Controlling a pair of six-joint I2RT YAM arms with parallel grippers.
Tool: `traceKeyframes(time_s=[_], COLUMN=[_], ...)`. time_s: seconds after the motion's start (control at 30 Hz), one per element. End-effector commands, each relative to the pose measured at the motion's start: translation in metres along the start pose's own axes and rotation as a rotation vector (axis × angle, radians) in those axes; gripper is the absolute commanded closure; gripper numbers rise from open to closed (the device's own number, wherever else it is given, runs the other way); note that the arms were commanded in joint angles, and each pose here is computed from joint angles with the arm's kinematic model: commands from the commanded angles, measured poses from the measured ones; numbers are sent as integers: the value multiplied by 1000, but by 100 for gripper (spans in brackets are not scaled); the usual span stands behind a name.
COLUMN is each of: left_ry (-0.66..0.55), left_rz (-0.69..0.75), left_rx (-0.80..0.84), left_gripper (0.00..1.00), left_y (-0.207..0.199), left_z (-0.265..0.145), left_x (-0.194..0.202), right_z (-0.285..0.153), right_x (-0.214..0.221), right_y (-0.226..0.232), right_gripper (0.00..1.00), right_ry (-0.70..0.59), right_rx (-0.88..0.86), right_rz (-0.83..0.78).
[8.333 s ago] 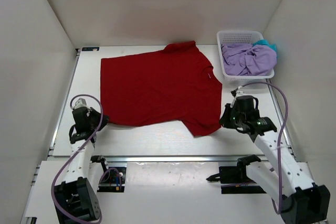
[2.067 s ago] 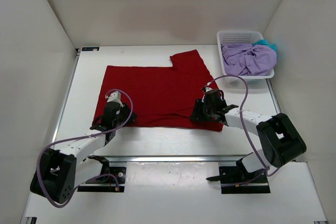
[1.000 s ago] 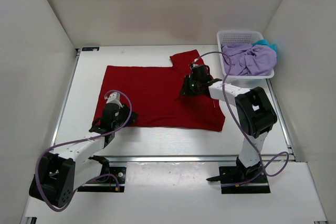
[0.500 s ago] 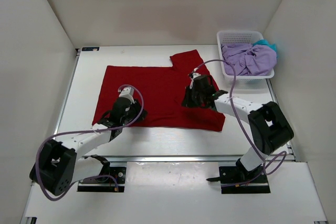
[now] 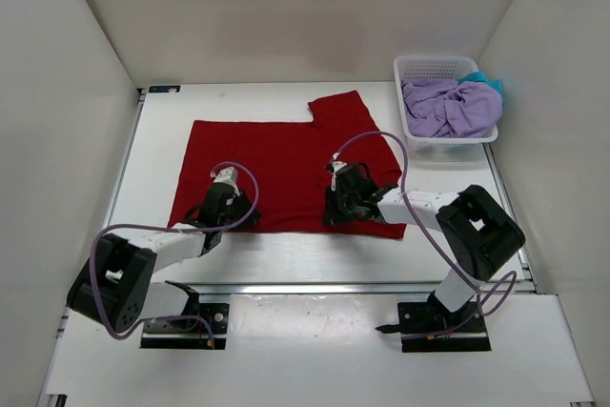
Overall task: Fold and stack the t-shirts
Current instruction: Fold the flattened tshirt in 1/3 of the way, then grap the side of the flattened tshirt furthest away from the robot with both arms
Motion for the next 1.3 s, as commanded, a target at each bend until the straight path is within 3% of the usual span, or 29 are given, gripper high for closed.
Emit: traceKeyframes(time_s=[0.0, 0.2, 0.37, 0.47, 0.57, 0.63, 0.7, 0.77, 0.83, 1.0, 1.13, 1.27], left_ry=[59, 51, -15, -80, -185, -238, -253, -290, -284, -232, -230, -164], left_rz=[24, -69, -109, -90, -97, -134, -188, -159, -111, -206, -154, -106], left_rx=[-27, -35, 21, 44, 54, 61, 86, 44, -100, -254, -377, -511], left_gripper=[67, 63, 58, 58, 56, 55, 54, 55, 54, 54, 50, 48], left_y=[4, 27, 18, 6, -6, -3, 0, -1, 16, 76, 105, 142], left_z=[-16, -43, -50, -51, -50, -43, -34, -25, -6, 37, 49, 65], left_x=[29, 62, 48, 10, -48, -76, -98, -130, -146, -187, -227, -243], right_z=[-8, -23, -34, -46, -56, -54, -50, -48, -47, -42, -44, -43], right_x=[28, 67, 47, 8, -32, -48, -56, -63, -61, -35, -30, -25], right_y=[-18, -17, 3, 26, 38, 39, 38, 34, 33, 21, 21, 23], right_gripper=[100, 100, 99, 93, 80, 79, 82, 95, 100, 100, 100, 100], right_ry=[55, 157, 130, 40, -89, -114, -107, -129, -134, -125, -142, -136], right_rx=[40, 6, -47, -91, -179, -201, -208, -193, -185, -180, -223, -225], right_rz=[-20, -18, -37, -58, -27, 2, 13, 15, 11, 29, 33, 13])
Point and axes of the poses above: each gripper's point midway between its finger pads, its own z axis out along the fingers, its own y axis along the line the jaws close on, x = y × z, the point moved 6 cm from there along -z, back along the fingers, and after that the axes turned 9 degrees about z, right-handed, at the moved point
